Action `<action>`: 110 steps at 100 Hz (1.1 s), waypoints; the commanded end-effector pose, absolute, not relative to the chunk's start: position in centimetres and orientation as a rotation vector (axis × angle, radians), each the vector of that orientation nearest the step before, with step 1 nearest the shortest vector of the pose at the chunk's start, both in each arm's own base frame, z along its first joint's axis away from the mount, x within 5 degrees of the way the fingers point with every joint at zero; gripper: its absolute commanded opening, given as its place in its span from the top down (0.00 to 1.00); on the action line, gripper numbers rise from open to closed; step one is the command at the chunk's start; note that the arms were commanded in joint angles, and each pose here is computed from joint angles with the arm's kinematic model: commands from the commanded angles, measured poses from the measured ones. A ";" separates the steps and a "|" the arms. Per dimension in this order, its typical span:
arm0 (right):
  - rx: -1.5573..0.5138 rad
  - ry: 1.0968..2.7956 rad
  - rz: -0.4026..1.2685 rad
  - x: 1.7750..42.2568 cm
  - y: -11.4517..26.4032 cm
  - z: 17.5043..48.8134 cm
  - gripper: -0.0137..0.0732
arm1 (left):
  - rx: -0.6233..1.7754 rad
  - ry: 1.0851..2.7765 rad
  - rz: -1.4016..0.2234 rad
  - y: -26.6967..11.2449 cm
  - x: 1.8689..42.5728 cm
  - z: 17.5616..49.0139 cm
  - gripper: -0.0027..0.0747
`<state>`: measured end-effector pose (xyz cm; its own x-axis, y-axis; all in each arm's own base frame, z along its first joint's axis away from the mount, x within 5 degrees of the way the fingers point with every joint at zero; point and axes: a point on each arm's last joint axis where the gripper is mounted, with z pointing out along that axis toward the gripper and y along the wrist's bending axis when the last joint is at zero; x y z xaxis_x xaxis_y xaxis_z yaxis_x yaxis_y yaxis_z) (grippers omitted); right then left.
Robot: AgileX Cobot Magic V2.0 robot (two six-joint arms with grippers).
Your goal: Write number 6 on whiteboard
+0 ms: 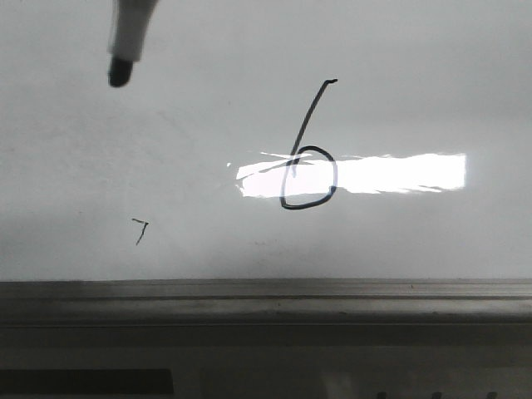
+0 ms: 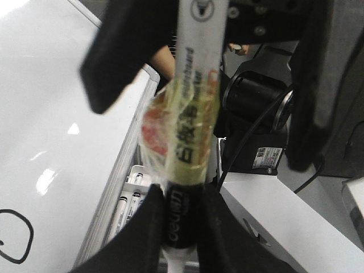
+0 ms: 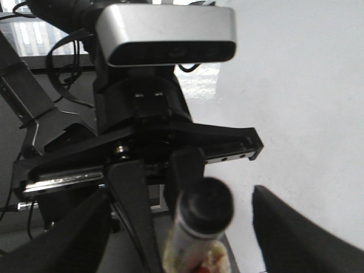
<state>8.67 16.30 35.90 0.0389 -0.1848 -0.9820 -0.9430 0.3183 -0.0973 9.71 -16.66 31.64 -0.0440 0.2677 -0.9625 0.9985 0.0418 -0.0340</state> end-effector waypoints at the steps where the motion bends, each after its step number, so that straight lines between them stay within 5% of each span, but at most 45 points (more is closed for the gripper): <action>1: -1.012 1.385 0.806 9.0 15.8 37.7 0.18 | 1.292 1.416 -1.136 -16.8 9.6 33.2 0.99; 51: -0.792 1.173 0.773 6.0 10.0 41.6 0.20 | 1.221 1.547 -1.084 -16.4 10.1 30.9 0.99; 65: -0.744 1.142 0.815 5.1 8.8 42.2 0.41 | 1.095 1.654 -1.024 -16.1 11.0 30.0 0.99; 82: -0.756 1.118 0.846 4.4 8.3 42.4 0.93 | 0.829 1.768 -0.979 -15.6 12.6 29.9 0.99; 110: -0.764 1.116 0.851 4.3 8.3 42.3 0.92 | 0.417 1.910 -0.796 -13.9 15.2 29.5 0.99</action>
<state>4.36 8.69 41.21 0.1936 0.1553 -0.9687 -0.8848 0.4541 -0.1040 14.58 -14.20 28.60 -0.4424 0.0247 -0.8965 0.6595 0.6863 -0.3066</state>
